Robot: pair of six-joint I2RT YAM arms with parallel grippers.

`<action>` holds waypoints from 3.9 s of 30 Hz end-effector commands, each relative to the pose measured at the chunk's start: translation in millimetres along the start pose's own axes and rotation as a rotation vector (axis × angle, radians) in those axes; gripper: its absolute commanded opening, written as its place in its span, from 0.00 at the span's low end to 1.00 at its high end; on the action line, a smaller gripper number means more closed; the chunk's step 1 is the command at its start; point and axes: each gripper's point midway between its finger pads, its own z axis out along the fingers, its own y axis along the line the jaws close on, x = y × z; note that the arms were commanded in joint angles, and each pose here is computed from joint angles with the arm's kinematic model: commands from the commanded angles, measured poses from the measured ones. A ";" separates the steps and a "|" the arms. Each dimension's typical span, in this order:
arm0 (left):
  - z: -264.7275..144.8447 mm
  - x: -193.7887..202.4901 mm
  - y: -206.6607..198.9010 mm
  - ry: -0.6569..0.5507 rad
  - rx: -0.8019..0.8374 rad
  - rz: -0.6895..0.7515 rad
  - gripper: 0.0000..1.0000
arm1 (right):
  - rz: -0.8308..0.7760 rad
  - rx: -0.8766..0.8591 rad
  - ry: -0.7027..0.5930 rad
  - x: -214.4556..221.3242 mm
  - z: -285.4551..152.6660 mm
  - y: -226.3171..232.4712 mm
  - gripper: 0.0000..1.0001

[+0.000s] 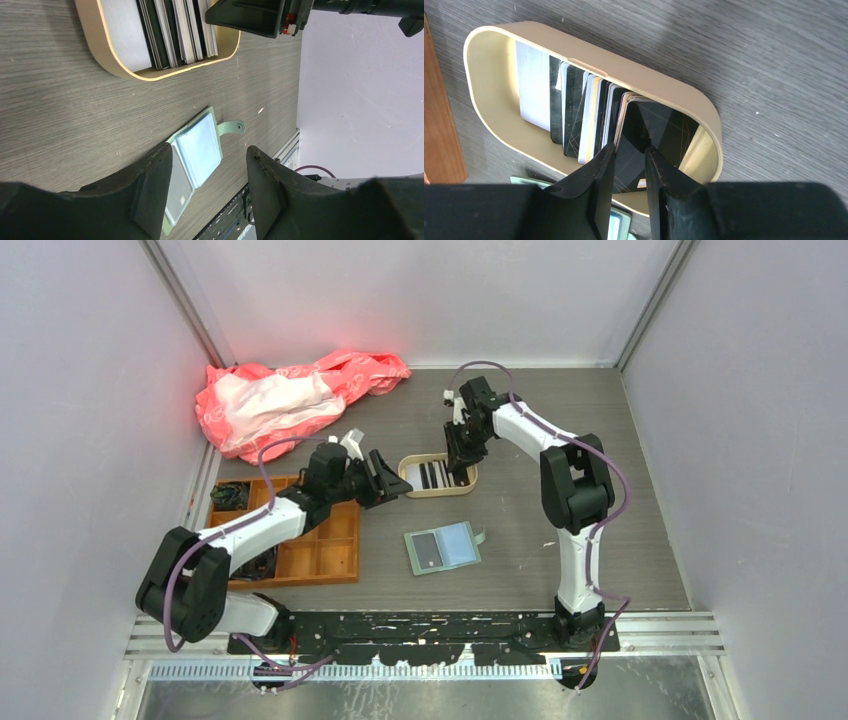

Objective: Put the credit cards into the card holder
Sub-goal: Pick up the credit card from the storage box.

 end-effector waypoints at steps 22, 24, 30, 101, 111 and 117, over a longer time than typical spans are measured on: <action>17.2 -13.9 -20.9 -0.001 0.065 0.003 0.55 | 0.123 -0.096 -0.149 -16.5 -61.4 -24.2 0.29; 18.4 -14.3 -21.6 0.002 0.066 0.003 0.54 | 0.124 -0.107 -0.152 -17.2 -62.8 -23.6 0.29; 23.7 -16.2 -24.7 0.009 0.071 0.004 0.54 | 0.131 -0.125 -0.159 -18.6 -66.2 -24.9 0.29; 148.5 -42.4 -37.2 0.082 0.053 -0.057 0.34 | 0.092 -0.183 -0.083 -5.6 -39.1 -22.7 0.37; 163.2 -24.3 -18.3 0.154 -0.041 -0.070 0.45 | 0.093 -0.189 -0.081 -5.4 -38.9 -21.6 0.37; 172.3 -24.2 -29.3 0.166 0.009 -0.070 0.47 | 0.094 -0.191 -0.081 -5.4 -39.0 -21.0 0.37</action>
